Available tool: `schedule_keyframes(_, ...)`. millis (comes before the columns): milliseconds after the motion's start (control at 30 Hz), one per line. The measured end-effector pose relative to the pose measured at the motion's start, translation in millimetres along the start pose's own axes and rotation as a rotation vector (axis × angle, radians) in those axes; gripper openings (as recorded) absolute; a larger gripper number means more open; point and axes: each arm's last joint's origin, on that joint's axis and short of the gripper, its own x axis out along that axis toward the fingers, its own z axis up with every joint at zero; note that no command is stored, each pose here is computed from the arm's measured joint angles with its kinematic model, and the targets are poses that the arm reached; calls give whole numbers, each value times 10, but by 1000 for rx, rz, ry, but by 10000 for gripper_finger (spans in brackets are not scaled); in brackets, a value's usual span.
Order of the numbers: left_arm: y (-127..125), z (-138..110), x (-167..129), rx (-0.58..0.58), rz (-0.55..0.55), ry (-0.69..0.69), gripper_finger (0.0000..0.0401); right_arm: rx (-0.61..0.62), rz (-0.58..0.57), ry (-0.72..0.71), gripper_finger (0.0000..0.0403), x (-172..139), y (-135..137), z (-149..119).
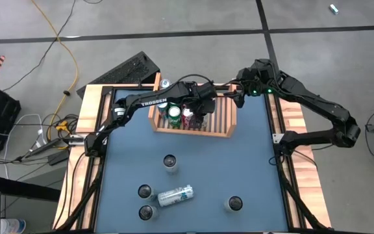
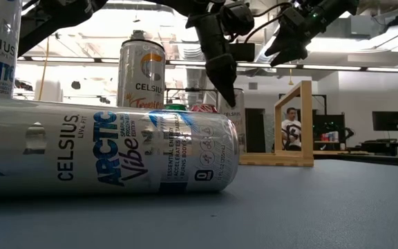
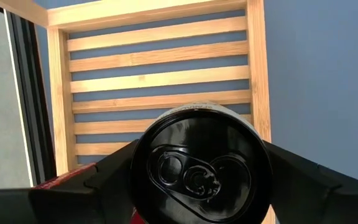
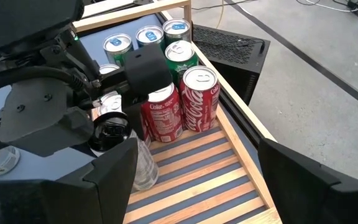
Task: Place canned beverage on shelf
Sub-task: Put the light yellow soda can on the shelf
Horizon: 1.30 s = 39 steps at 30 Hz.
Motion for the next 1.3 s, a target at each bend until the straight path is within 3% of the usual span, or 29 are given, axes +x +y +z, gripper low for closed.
schedule_keyframes(300,5,-3,28,11,16,9,323,0,0,2,320,0,0,-2)
schedule_keyframes(600,16,9,20,51,27,-1,325,2,2,23,320,-1,2,-23)
schedule_keyframes(900,145,130,-259,57,107,-108,325,6,2,27,320,-2,3,-27)
schedule_keyframes(1033,194,90,-365,47,156,-82,325,5,2,29,320,0,3,-30)
schedule_keyframes(1300,183,-2,-435,45,89,-29,325,-2,34,94,320,109,59,-77)
